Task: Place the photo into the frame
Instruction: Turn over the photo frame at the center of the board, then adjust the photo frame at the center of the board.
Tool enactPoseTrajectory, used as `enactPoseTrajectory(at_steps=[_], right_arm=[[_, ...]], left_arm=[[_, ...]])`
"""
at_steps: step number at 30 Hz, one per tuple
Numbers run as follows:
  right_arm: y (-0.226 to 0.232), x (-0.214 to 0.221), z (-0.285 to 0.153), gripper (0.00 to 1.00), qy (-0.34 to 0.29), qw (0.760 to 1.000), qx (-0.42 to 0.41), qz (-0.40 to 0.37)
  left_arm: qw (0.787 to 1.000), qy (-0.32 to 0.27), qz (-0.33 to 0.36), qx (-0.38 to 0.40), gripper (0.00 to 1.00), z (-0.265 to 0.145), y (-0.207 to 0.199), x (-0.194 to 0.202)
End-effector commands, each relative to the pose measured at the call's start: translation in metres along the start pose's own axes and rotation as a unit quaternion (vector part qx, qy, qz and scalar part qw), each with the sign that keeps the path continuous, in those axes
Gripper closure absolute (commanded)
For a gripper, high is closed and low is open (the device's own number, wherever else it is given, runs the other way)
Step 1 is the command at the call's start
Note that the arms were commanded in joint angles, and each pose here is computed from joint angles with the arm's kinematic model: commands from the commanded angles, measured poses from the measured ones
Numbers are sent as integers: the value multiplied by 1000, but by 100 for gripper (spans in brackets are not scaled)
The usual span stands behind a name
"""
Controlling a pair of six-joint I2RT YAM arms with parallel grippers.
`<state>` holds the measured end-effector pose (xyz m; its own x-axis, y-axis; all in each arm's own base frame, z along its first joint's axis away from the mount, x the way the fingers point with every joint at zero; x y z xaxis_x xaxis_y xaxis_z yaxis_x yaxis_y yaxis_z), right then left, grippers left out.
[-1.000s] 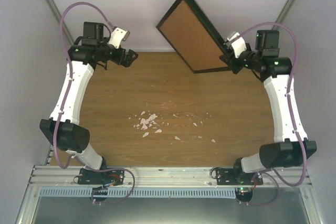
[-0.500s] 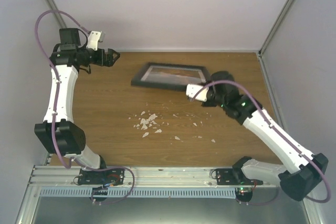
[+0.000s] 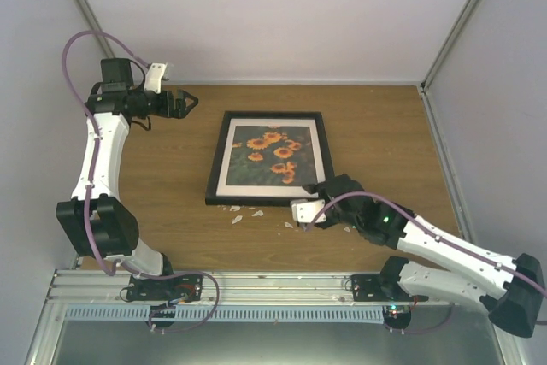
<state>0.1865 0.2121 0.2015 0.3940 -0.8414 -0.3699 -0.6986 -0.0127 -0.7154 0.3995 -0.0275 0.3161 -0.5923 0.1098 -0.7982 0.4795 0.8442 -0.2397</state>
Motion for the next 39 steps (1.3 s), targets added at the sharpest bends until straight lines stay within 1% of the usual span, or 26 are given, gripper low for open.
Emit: enactPoseTrajectory(at_steps=[1, 3, 4, 7, 10, 13, 15, 18, 20, 23, 26, 28, 30, 34, 37, 39], right_arm=[[14, -11, 3, 33, -41, 999, -3, -9], [19, -11, 7, 24, -50, 999, -3, -13], [23, -11, 8, 21, -55, 998, -6, -15], [37, -11, 12, 13, -69, 997, -32, -18], [55, -12, 13, 1, -90, 993, -69, -33], [66, -16, 9, 0, -108, 988, -107, -31], [57, -25, 5, 0, -115, 986, -118, -2], [40, -30, 7, 0, -107, 977, -167, 80], [21, -20, 14, 0, -96, 964, -197, 152], [-12, 12, 31, 0, -65, 936, -217, 269], [-38, 49, 48, 0, -31, 897, -224, 379], [-52, 75, 59, 0, -16, 872, -221, 437], [-61, 102, 66, 0, -4, 839, -228, 494], [-63, 157, 76, 2, 21, 766, -231, 600], [-57, 200, 81, 9, 52, 719, -210, 661], [-55, 222, 85, 16, 74, 700, -191, 684]], left_arm=[[999, -36, 26, -2, 1, -12, -5, -16], [999, -34, 25, -3, 1, -10, -3, -15], [999, -32, 24, -2, 1, -9, -2, -14], [999, -26, 20, 1, 1, -4, 0, -11], [1000, -22, 15, 2, 1, 0, 3, -9], [1000, -19, 13, 11, 1, 3, 3, -7], [999, -12, 16, 26, 1, 6, 1, -3], [999, 15, 21, 42, 1, 18, 0, 13], [997, 45, 20, 52, 1, 32, 1, 31], [993, 92, 31, 61, 1, 54, 0, 58], [987, 140, 74, 42, 1, 76, -7, 86], [982, 158, 101, 33, 1, 88, -11, 101], [978, 174, 116, 19, 1, 98, -10, 114], [971, 204, 121, -30, 1, 113, 15, 133], [961, 232, 141, -47, 2, 120, 27, 153], [953, 251, 166, -48, 5, 120, 30, 170]])
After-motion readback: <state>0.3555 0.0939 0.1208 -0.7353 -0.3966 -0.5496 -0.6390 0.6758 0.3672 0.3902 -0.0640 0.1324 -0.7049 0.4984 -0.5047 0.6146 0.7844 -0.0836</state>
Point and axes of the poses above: each gripper's point midway between its finger pads, its own z axis out along the fingers, its own y axis along the line the jaws close on, x = y × z, the point moved 3 cm from there along -z, back along the fingers, and after that the axes turned 5 degrees about z, right-handed, at the moved point
